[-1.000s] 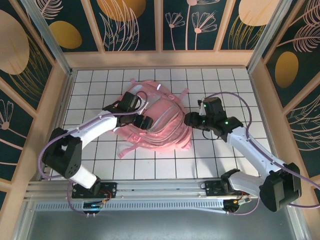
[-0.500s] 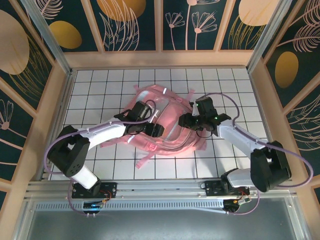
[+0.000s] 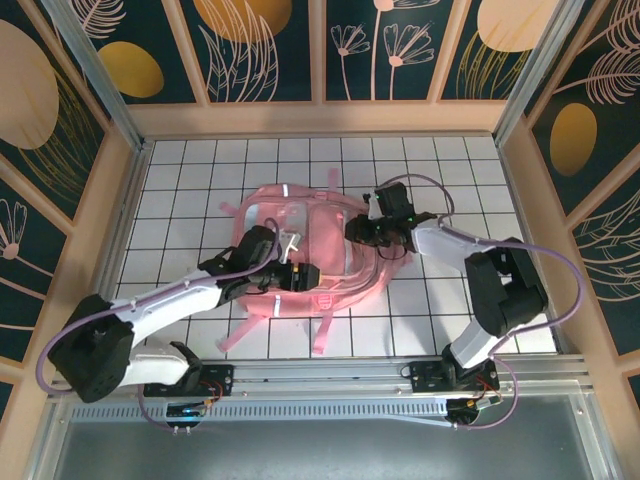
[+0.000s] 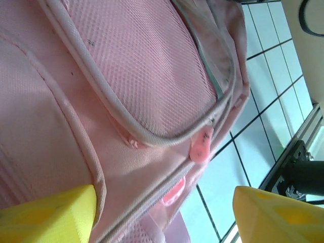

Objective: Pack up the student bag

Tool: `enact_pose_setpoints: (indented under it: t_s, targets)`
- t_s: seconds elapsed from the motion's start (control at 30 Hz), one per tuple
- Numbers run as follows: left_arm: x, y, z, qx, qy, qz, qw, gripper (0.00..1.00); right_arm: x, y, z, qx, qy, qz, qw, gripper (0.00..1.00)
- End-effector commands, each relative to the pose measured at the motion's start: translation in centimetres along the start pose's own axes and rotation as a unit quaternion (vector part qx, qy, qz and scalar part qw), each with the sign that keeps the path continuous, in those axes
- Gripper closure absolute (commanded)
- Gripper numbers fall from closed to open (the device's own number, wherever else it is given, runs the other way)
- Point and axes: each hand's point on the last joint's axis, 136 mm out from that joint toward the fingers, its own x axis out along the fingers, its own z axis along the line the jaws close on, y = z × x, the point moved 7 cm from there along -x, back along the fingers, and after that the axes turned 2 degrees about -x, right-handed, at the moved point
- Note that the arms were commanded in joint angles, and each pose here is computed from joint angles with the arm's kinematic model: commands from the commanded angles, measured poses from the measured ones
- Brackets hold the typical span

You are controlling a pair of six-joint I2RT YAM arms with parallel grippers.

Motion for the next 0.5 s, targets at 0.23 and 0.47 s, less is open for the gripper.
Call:
enact_pose_setpoints:
  t_s: [0.23,0.47]
  targets:
    - [-2.8,-3.1,-3.4,0.326,-0.02,-0.013,0.945,0.3,-5.8,-0.7,2.8,-0.003,0.023,-0.044,0.999,0.54]
    - [2.3,-4.5,-4.4,0.533,-0.039,0.093,0.84,0.28,-13.2,3.1,1.9,-0.087,0.247,-0.139,0.955,0.41]
